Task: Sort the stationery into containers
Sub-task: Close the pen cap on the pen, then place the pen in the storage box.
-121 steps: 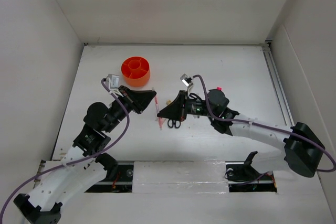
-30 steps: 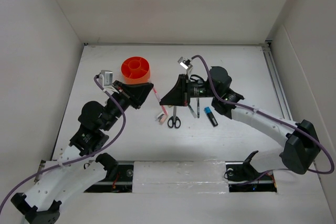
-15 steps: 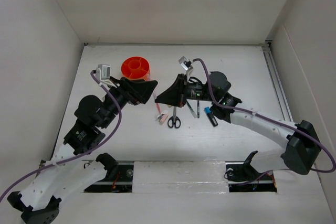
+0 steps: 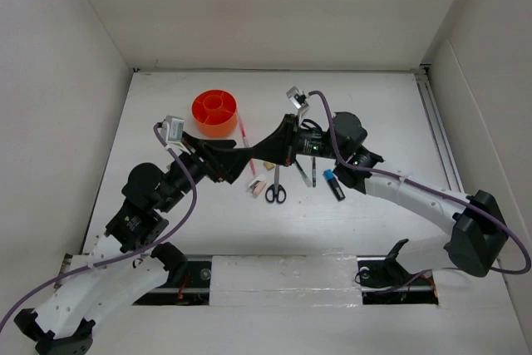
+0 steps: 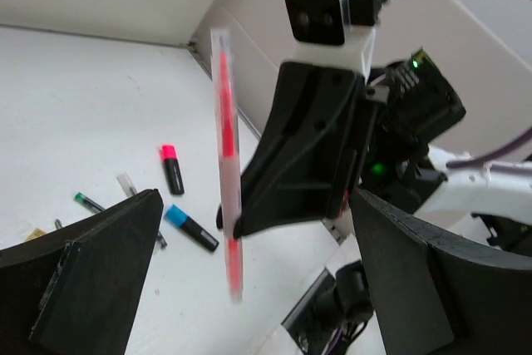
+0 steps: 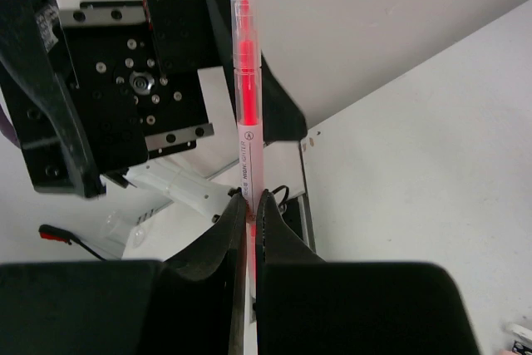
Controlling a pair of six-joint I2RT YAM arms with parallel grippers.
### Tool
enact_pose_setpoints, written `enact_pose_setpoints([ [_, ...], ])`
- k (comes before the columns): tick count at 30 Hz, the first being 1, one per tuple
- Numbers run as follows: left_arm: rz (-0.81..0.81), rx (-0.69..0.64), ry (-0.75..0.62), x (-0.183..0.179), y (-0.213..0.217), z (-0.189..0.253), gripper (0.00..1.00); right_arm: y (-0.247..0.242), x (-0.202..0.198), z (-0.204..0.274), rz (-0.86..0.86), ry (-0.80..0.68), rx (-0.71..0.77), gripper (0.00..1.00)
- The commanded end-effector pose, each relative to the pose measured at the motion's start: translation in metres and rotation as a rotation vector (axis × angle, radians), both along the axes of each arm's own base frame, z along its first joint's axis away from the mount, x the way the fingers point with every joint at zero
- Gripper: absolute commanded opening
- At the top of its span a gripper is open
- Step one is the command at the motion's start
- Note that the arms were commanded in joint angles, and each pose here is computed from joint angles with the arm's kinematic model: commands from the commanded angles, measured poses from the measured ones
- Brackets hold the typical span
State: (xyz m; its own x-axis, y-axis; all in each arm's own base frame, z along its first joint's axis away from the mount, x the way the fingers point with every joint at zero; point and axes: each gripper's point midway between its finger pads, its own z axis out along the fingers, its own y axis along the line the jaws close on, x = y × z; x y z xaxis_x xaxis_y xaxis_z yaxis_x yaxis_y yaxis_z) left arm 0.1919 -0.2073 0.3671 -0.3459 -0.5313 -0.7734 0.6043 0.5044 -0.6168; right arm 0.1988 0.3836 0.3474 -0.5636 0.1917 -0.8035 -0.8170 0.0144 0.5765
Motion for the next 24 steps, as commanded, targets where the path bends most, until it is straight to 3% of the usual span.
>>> enact_pose_setpoints([
  [1, -0.103, -0.025, -0.103, -0.02, -0.007, 0.012, 0.94, -0.009, -0.003, 0.034, -0.002, -0.087, 0.081, 0.0],
  [17, -0.049, 0.007, -0.064, 0.0, -0.012, -0.006, 0.76, -0.002, -0.033, 0.039, 0.096, -0.124, 0.095, 0.0],
  [22, -0.028, -0.022, -0.079, 0.001, -0.008, 0.002, 0.52, -0.002, -0.033, 0.035, 0.096, -0.118, 0.089, 0.0],
  [24, -0.019, -0.016, -0.069, 0.003, -0.007, 0.0, 0.5, -0.001, -0.039, 0.034, 0.117, -0.119, 0.087, 0.0],
])
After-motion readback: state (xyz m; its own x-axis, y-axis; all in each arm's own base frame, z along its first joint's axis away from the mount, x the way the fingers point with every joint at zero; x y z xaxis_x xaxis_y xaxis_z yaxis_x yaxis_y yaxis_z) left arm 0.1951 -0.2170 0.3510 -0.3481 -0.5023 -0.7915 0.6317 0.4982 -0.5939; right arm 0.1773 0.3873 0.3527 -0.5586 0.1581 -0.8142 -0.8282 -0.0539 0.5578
